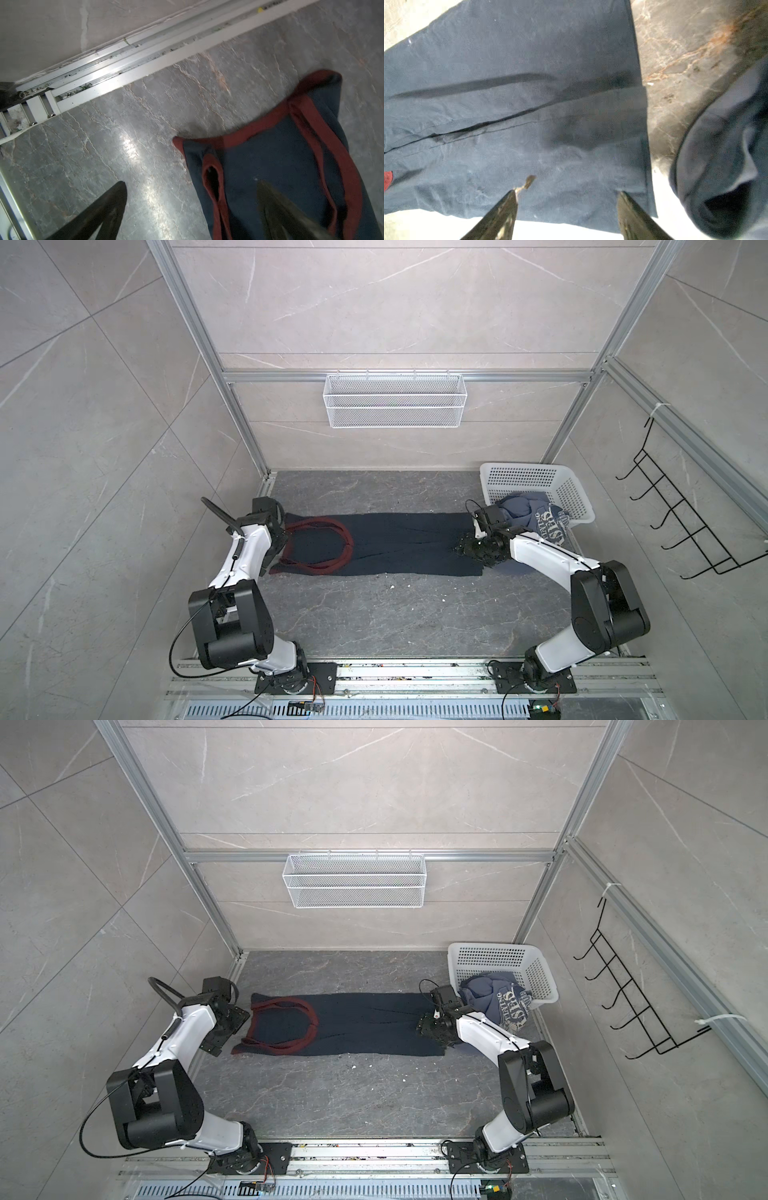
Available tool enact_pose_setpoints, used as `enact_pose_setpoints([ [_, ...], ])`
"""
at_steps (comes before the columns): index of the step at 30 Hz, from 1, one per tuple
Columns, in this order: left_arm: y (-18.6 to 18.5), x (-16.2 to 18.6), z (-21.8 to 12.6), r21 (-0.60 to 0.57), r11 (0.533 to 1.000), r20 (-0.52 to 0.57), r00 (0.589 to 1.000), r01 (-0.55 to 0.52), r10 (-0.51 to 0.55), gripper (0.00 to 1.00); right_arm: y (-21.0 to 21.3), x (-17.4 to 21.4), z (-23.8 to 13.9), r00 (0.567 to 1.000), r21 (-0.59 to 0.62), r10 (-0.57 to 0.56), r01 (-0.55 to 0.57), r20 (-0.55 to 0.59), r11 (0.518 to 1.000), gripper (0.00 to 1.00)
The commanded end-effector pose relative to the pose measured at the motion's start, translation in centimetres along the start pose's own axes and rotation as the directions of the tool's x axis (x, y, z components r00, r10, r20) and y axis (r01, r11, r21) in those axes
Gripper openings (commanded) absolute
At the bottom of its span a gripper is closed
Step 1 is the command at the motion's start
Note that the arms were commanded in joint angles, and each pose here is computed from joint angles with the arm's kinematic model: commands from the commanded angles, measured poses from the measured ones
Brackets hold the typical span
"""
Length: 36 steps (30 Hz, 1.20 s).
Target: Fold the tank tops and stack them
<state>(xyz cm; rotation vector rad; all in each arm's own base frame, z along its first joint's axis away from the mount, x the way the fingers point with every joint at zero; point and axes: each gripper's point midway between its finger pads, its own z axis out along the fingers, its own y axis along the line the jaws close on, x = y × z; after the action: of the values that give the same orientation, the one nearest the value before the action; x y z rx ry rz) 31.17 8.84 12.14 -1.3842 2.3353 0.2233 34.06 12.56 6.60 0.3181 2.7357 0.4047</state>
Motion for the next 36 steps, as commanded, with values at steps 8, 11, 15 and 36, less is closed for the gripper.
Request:
enact_pose_setpoints([
  [8,-11.1,18.2,-2.1,0.247,0.901,-0.121,0.912,-0.356,0.393,0.94,2.6,-3.0,-0.8,0.998,0.006,-0.070,0.070,0.004,0.998,0.78],
  [11,-12.9,20.8,-0.9,0.281,0.880,-0.141,0.891,-0.382,0.432,0.93,3.0,-3.8,0.2,0.997,0.018,-0.078,0.078,-0.014,0.997,0.79],
  [15,-14.3,21.6,0.8,0.282,0.867,-0.136,0.877,-0.411,0.460,0.89,2.6,-4.0,2.4,0.994,0.058,-0.077,0.082,-0.071,0.995,0.79],
  [36,-20.5,18.7,5.4,0.286,0.612,-0.004,0.637,-0.738,0.771,0.70,3.2,10.2,5.4,0.936,0.066,-0.148,0.178,-0.320,0.982,0.77],
])
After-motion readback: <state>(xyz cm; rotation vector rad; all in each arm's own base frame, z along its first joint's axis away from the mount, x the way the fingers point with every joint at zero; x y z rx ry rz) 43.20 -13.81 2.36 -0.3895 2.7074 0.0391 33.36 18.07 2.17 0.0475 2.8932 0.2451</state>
